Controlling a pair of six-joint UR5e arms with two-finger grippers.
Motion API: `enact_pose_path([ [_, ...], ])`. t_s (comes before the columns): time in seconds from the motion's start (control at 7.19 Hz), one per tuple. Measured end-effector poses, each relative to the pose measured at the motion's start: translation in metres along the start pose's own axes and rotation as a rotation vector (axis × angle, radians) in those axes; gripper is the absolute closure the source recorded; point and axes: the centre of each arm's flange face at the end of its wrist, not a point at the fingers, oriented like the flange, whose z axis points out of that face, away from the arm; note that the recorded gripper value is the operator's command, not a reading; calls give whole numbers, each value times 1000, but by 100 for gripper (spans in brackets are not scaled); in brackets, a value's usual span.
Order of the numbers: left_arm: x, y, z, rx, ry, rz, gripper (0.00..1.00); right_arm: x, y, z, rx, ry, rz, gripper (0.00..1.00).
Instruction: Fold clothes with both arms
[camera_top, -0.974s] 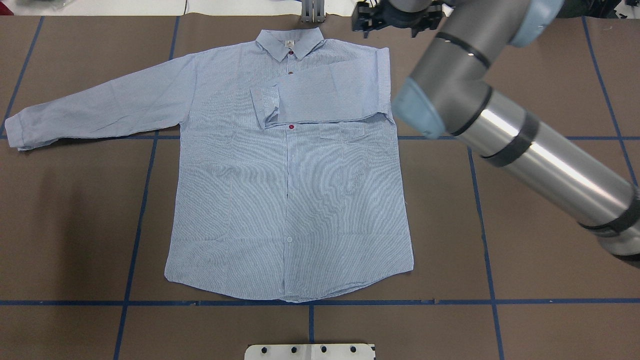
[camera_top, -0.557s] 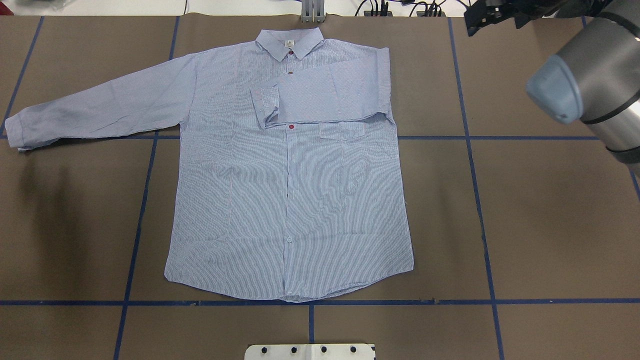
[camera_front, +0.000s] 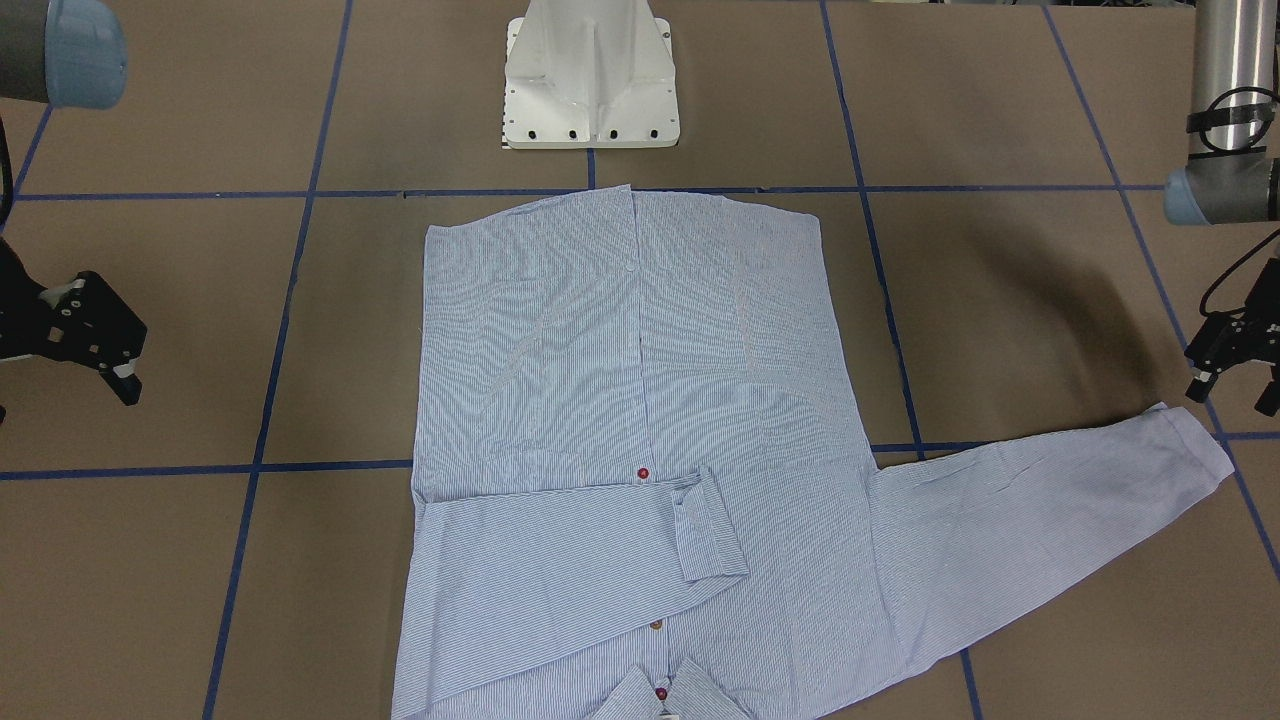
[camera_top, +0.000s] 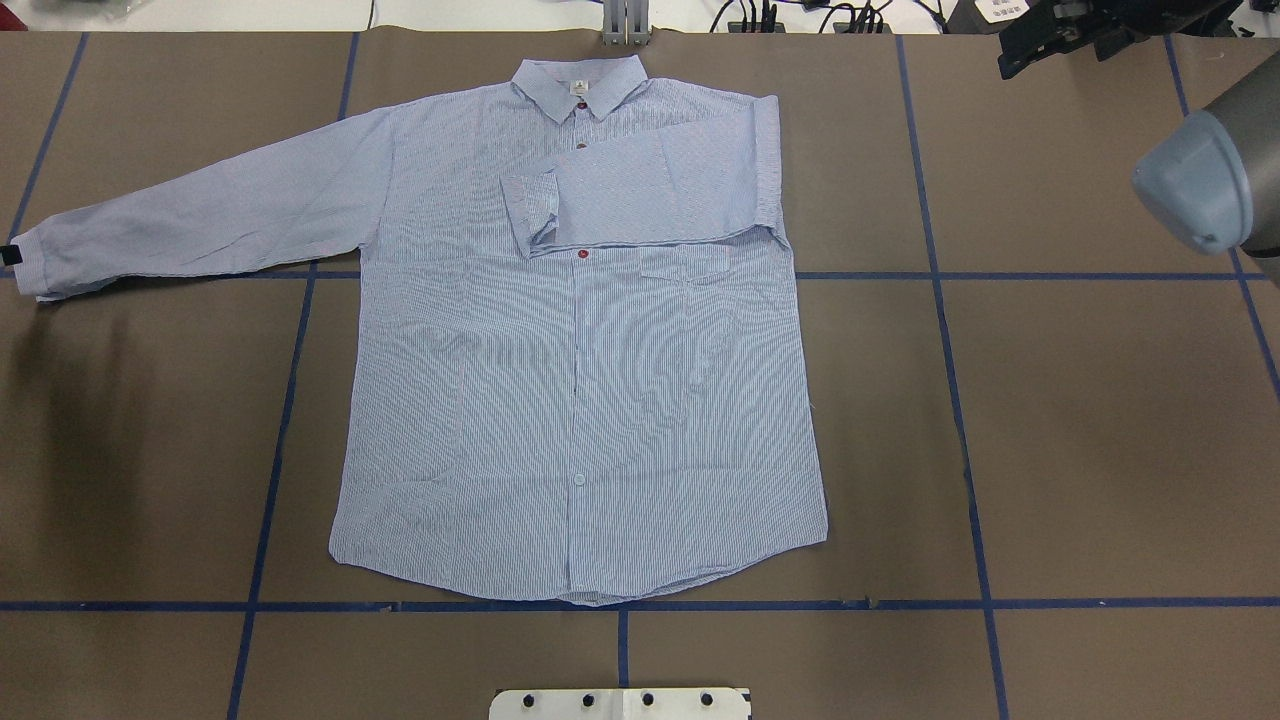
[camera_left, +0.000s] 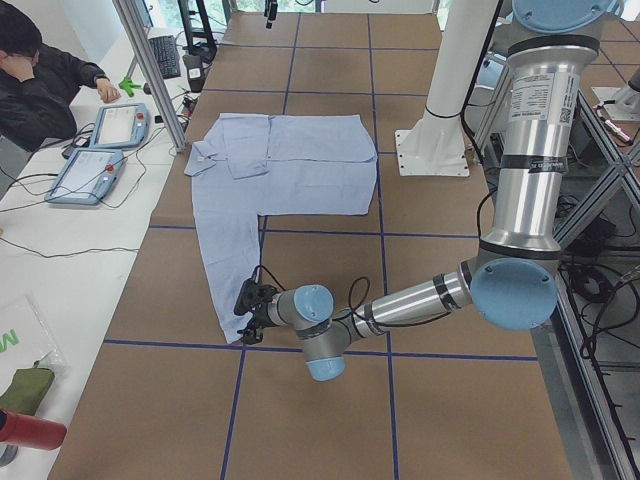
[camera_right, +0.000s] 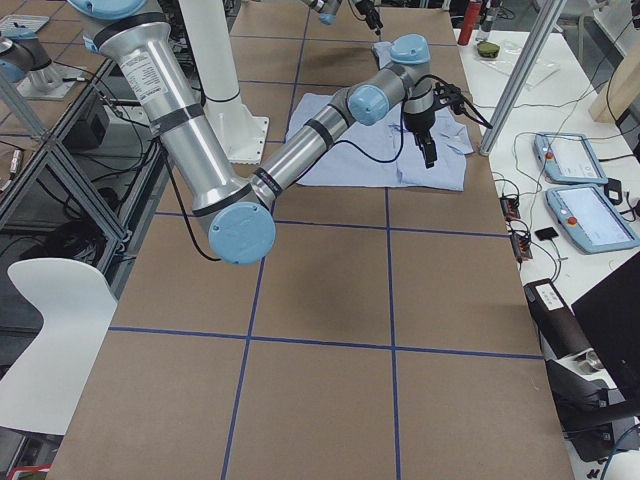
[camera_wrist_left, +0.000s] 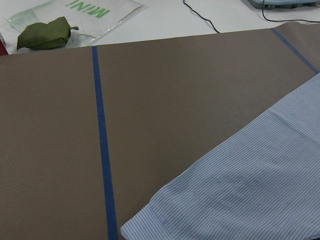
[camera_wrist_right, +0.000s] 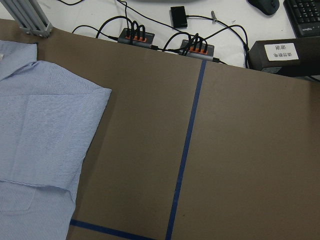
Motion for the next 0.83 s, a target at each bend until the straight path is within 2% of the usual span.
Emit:
enact_pose_path([
  [0.28,10,18,23,7,-4,-30,10,3,3,1,-2,4,2,0],
  [0.42,9,22,27,2,-10,-37,11,3,4,1,-1,5,2,0],
  [0.56,8,25,29,-2,-14,-41,16,4,5,0,0,5,2,0],
  [0.83,7,27,31,-6,-17,-44,56,4,6,-1,2,4,1,0],
])
